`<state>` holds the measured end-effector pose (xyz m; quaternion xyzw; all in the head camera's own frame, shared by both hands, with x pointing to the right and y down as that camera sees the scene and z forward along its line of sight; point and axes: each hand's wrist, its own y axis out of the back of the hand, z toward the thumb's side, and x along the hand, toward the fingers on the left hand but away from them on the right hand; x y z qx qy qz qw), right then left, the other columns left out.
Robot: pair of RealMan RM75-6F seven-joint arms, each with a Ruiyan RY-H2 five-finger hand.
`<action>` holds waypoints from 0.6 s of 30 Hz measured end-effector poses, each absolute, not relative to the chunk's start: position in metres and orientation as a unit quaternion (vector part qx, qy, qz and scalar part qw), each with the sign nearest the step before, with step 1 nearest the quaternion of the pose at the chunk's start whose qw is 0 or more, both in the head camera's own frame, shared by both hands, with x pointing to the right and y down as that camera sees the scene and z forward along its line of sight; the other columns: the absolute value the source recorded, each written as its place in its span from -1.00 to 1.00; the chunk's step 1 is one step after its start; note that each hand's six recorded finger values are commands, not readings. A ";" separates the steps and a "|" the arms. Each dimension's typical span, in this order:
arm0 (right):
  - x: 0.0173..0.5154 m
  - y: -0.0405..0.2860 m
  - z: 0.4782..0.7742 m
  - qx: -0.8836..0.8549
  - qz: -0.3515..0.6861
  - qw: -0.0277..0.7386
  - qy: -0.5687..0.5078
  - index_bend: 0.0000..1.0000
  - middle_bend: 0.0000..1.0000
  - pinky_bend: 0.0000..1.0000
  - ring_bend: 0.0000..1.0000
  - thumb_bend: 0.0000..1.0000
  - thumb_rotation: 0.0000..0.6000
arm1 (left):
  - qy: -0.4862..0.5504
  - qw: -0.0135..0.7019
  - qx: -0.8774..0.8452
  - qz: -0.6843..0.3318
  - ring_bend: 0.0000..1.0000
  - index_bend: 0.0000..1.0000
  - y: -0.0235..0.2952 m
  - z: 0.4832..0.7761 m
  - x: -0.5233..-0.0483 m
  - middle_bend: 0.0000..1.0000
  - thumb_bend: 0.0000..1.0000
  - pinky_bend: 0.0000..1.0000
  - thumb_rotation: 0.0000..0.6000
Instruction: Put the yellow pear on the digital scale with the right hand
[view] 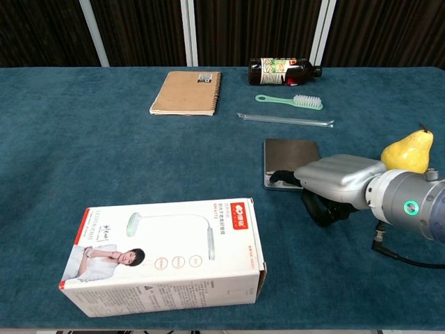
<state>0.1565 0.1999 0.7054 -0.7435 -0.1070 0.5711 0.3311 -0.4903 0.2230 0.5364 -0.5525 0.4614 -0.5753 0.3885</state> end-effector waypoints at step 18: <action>0.153 0.202 0.708 -0.745 0.571 0.328 -0.103 -1.00 0.29 0.55 0.36 0.91 1.00 | 0.461 0.389 -0.551 -0.576 -1.00 -0.82 0.223 0.537 -0.491 -0.89 -0.63 -0.91 1.00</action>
